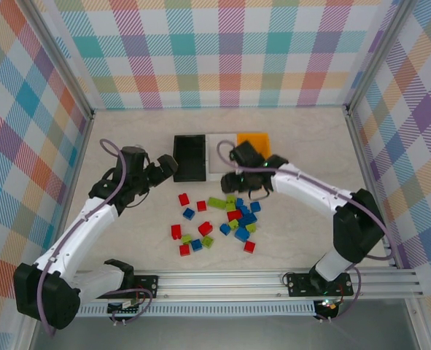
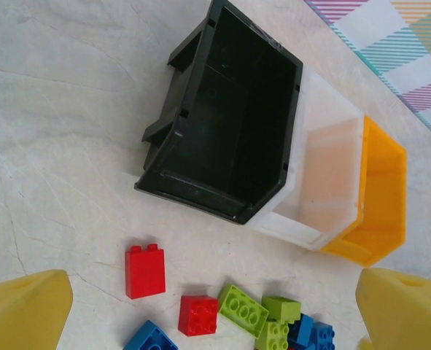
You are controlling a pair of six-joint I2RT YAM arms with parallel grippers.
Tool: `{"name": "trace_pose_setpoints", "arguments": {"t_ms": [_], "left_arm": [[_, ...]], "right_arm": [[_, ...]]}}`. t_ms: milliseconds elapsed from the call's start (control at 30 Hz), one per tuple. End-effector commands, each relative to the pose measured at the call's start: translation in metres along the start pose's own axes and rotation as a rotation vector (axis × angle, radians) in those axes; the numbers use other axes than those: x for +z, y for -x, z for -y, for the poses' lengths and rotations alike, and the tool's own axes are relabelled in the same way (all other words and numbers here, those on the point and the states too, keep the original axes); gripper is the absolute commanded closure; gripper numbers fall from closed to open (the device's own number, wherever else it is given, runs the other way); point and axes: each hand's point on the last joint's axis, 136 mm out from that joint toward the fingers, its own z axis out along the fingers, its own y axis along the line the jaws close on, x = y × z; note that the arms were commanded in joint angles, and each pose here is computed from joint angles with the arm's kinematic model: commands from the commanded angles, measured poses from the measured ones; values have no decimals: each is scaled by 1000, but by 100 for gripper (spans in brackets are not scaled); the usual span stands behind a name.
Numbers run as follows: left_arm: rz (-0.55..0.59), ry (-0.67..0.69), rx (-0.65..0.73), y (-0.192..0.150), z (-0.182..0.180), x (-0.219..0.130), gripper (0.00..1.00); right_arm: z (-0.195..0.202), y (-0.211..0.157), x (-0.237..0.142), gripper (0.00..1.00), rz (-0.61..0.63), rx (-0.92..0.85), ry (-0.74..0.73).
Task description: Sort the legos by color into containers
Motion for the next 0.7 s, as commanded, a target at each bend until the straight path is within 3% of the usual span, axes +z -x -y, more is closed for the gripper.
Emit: {"name": "trace_pose_setpoints", "arguments": {"t_ms": [0,233,667], "left_arm": [[-38,4,7,-13,-5,-6,0],[-40,14,-1,-22,-15,-10,0],[-51,40,10,-26,-21,-13,0]], "right_arm": [[-5,-71,7,44,-167,-40,-2],[27,-147,-14,28,-235,-23,-151],[22,-180,33,31,-336,-77,-174]]}}
